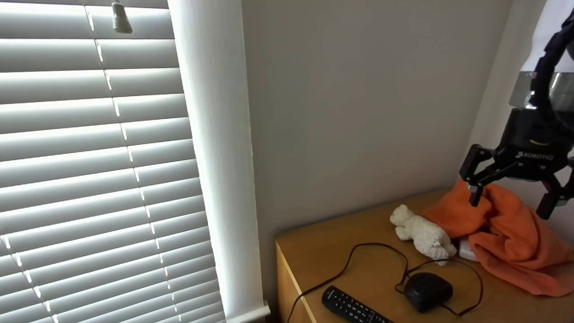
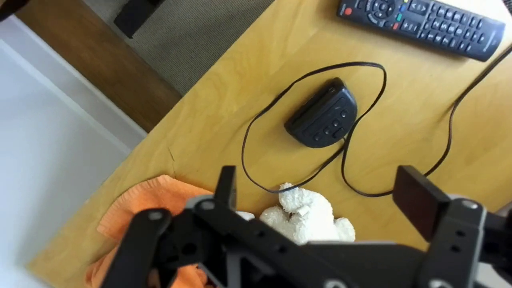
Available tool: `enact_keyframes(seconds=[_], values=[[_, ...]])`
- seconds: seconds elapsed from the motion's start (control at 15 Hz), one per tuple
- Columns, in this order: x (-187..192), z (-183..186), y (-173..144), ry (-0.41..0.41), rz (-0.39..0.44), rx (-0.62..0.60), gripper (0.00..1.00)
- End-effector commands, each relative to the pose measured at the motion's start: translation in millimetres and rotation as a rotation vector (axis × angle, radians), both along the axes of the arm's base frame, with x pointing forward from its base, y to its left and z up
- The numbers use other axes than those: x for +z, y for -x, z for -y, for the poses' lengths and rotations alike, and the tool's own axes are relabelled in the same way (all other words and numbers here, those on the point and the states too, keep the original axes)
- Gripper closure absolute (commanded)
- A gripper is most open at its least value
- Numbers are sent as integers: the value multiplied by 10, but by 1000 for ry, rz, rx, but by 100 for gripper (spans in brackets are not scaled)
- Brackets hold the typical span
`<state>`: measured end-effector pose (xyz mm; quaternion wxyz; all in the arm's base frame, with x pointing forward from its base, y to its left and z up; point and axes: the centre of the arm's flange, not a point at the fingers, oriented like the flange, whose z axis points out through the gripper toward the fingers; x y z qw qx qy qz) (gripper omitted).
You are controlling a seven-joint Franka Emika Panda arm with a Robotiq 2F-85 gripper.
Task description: Move the alarm clock backwards
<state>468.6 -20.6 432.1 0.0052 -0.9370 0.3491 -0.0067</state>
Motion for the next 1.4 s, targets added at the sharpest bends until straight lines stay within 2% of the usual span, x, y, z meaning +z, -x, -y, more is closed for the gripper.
enact_keyframes(seconds=[0.0, 0.27, 0.6, 0.87, 1.13, 1.2, 1.33], values=[[-234, -71, -213, -1, -2, -202, 0], [-605, -94, -359, 12, 22, -412, 0], [-1095, -203, -442, 20, -15, -531, 0], [-1448, -265, -476, 13, -42, -561, 0], [-1813, -262, -509, 29, 3, -566, 0], [-1601, -257, -483, 11, -21, -546, 0], [-1743, -247, -504, 15, -12, -550, 0]])
